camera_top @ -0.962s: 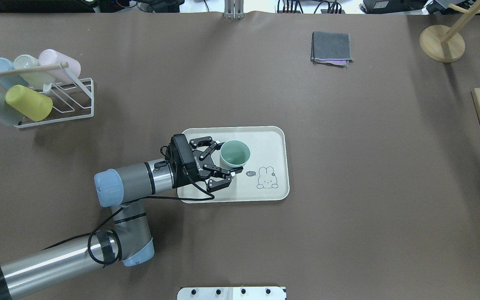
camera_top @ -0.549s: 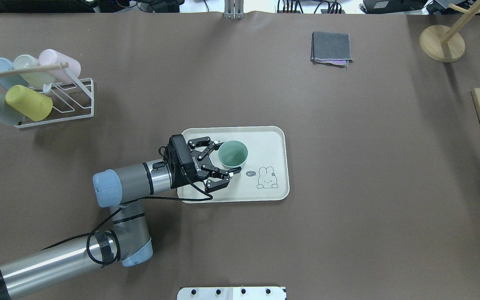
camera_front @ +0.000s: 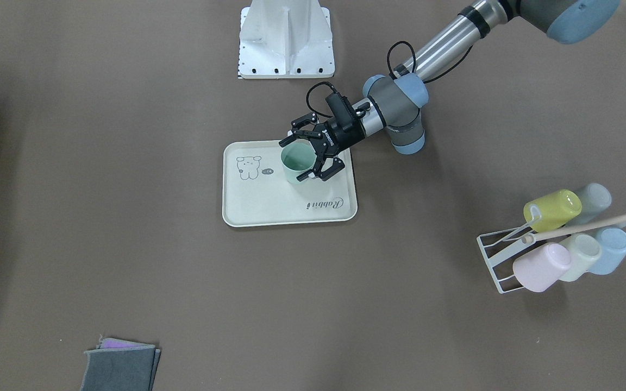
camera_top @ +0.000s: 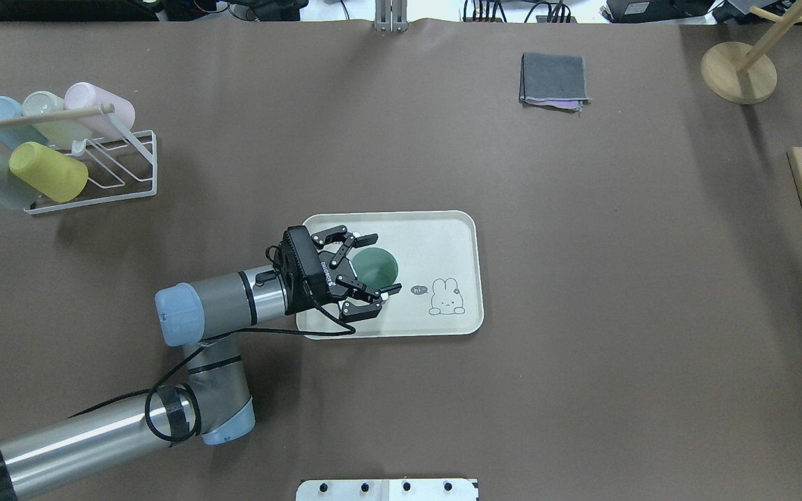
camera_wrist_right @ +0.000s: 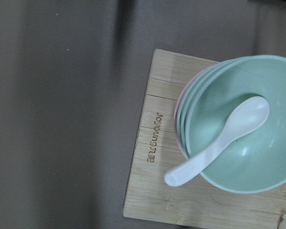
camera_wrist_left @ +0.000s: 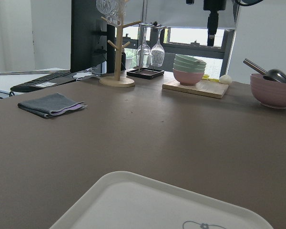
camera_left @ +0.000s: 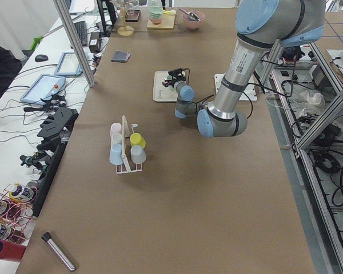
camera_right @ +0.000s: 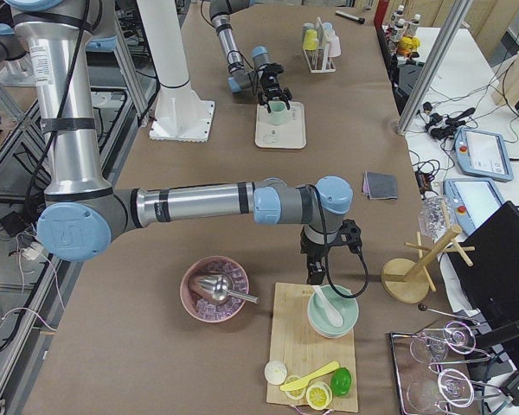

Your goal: Pick up and place green cup on tray

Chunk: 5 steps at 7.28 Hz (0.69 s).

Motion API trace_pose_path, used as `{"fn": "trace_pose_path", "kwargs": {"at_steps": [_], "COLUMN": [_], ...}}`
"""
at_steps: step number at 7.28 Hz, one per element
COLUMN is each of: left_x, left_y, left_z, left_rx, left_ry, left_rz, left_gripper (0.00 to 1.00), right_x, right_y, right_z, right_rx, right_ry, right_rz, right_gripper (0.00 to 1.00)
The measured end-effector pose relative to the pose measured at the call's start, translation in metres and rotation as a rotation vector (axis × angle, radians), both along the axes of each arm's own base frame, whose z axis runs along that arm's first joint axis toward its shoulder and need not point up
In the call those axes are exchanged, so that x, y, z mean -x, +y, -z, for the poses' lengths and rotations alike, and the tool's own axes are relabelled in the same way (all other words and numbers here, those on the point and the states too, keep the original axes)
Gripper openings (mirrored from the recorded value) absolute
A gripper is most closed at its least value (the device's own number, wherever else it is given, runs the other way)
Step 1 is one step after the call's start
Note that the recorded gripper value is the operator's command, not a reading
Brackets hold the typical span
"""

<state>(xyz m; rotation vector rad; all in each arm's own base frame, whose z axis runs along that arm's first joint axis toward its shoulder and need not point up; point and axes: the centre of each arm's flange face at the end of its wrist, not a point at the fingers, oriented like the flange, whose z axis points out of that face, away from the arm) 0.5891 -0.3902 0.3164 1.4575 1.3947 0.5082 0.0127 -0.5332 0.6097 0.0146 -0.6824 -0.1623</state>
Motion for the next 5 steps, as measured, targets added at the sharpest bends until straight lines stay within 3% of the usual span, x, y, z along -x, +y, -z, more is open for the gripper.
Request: {"fn": "trace_pose_path", "kwargs": {"at_steps": [5], "left_x": [0.037], "left_y": [-0.010], "left_z": [0.063], "left_rx": [-0.036], "left_ry": [0.085], "left_rz": [0.032], "left_gripper": [0.99], "right_x": [0.000], "right_y": [-0.002], "right_z": [0.002], "right_rx": [-0.003], "right_ry": [0.000], "right_rz": [0.000], "right_gripper": [1.00]}}
